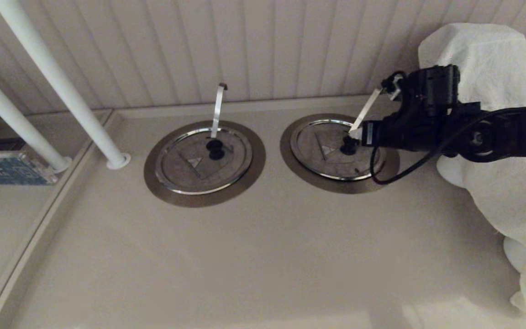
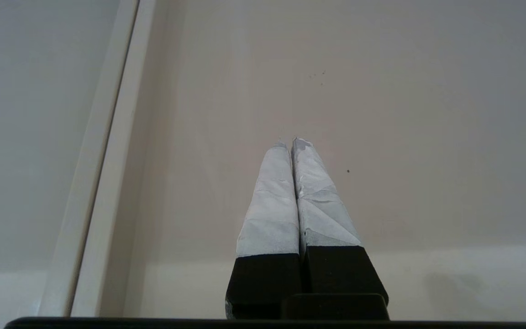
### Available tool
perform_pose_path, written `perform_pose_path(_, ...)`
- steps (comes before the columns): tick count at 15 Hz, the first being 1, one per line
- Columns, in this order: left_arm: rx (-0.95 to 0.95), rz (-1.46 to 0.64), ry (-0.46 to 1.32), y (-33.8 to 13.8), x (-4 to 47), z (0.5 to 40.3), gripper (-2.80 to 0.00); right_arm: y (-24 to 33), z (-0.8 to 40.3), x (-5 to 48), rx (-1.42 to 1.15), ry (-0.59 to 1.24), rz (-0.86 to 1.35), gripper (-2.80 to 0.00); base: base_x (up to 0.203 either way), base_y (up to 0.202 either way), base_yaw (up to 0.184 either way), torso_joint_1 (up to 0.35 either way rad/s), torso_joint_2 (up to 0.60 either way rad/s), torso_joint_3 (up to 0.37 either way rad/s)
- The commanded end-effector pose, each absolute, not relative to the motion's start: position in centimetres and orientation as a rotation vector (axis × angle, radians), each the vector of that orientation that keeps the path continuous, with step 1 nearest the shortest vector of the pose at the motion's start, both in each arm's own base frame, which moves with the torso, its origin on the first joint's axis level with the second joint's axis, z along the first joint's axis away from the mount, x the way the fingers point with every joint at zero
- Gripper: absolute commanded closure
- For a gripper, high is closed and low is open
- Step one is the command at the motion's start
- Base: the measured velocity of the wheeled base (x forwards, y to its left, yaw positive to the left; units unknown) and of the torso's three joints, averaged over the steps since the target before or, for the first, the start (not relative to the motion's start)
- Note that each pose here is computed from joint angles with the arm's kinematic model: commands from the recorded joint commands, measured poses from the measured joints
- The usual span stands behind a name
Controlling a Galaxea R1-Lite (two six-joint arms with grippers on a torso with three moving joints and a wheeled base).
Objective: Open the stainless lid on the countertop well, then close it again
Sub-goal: Open the lid
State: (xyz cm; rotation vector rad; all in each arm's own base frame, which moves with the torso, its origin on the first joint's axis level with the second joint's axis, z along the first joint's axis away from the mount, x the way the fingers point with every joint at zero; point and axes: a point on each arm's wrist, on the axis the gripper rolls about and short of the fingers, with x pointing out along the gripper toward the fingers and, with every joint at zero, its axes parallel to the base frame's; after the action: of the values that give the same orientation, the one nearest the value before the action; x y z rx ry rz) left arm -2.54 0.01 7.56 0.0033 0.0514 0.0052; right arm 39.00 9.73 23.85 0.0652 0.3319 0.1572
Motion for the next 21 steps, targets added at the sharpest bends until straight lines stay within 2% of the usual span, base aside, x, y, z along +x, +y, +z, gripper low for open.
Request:
perform_pose_path(1, 0.003, 0.006, 0.051, 0.0, -2.5, 7.5, 0.00, 11.2, 21.5, 40.2, 0.055, 0.339, 0.163, -2.80, 0.000, 0.000, 0.000, 0.000, 0.00, 0.000)
perform_pose_path(4, 0.003, 0.006, 0.052, 0.0, -2.5, 7.5, 0.00, 12.1, 20.4, 41.1, 0.057, 0.226, 0.111, -2.80, 0.000, 0.000, 0.000, 0.000, 0.00, 0.000)
perform_pose_path(7, 0.003, 0.006, 0.051, 0.0, -2.5, 7.5, 0.00, 12.0, 21.1, 41.2, 0.061, 0.126, 0.068, -2.80, 0.000, 0.000, 0.000, 0.000, 0.00, 0.000)
perform_pose_path(21, 0.003, 0.006, 0.052, 0.0, -2.5, 7.5, 0.00, 12.2, 18.2, 42.6, 0.050, 0.178, 0.037, -2.80, 0.000, 0.000, 0.000, 0.000, 0.00, 0.000)
